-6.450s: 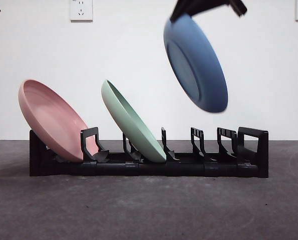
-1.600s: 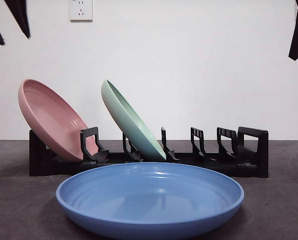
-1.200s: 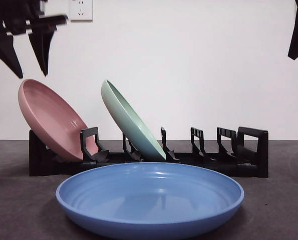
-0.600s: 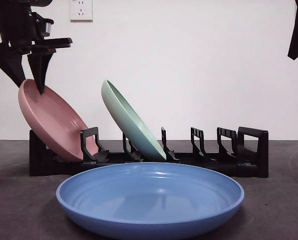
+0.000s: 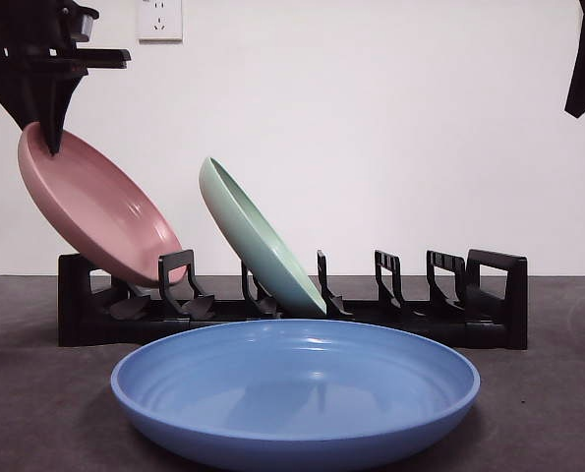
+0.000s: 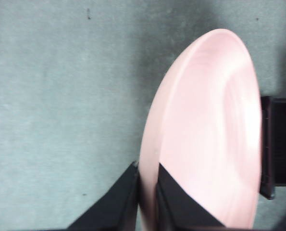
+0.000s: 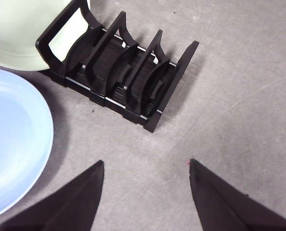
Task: Place the plate
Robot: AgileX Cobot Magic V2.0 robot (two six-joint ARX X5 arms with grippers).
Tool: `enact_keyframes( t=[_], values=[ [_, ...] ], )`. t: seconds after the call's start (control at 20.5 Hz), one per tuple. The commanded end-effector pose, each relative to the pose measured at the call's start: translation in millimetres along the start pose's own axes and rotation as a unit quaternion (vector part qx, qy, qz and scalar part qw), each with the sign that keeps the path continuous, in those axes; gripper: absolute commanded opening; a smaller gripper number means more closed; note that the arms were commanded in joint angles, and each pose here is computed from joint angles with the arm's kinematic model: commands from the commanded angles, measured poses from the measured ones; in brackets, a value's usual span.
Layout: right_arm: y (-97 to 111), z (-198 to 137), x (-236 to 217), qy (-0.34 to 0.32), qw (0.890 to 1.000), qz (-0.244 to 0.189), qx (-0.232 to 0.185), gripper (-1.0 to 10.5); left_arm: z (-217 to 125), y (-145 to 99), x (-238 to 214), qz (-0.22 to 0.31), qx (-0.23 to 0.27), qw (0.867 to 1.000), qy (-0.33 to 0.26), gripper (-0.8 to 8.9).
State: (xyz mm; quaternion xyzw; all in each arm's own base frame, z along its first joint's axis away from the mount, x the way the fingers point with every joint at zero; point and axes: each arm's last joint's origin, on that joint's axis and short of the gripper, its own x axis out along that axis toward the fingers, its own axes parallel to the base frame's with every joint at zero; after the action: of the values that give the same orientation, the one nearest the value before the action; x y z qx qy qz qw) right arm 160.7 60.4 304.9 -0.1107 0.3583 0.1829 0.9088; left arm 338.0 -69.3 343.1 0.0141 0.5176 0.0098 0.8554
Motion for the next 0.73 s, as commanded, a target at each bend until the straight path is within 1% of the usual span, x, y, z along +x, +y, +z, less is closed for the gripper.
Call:
enact_keyframes(
  t=[0.05, 0.39, 0.73],
  values=[
    [0.6, 2.0, 0.9, -0.003, 1.0, 0.002, 0.006, 2.7, 7.9, -1.9, -9.2, 0.004, 0.003, 1.0, -0.019, 0.1],
    [0.7, 1.4, 0.9, 0.0, 1.0, 0.002, 0.005, 2.7, 12.3, 2.5, -30.6, 0.042, 0.016, 0.998, -0.032, 0.1],
    [0.7, 1.3, 0.9, 0.0, 1.0, 0.002, 0.005, 2.7, 8.4, 7.8, -43.7, 0.051, 0.024, 0.998, -0.036, 0.1]
  ],
)
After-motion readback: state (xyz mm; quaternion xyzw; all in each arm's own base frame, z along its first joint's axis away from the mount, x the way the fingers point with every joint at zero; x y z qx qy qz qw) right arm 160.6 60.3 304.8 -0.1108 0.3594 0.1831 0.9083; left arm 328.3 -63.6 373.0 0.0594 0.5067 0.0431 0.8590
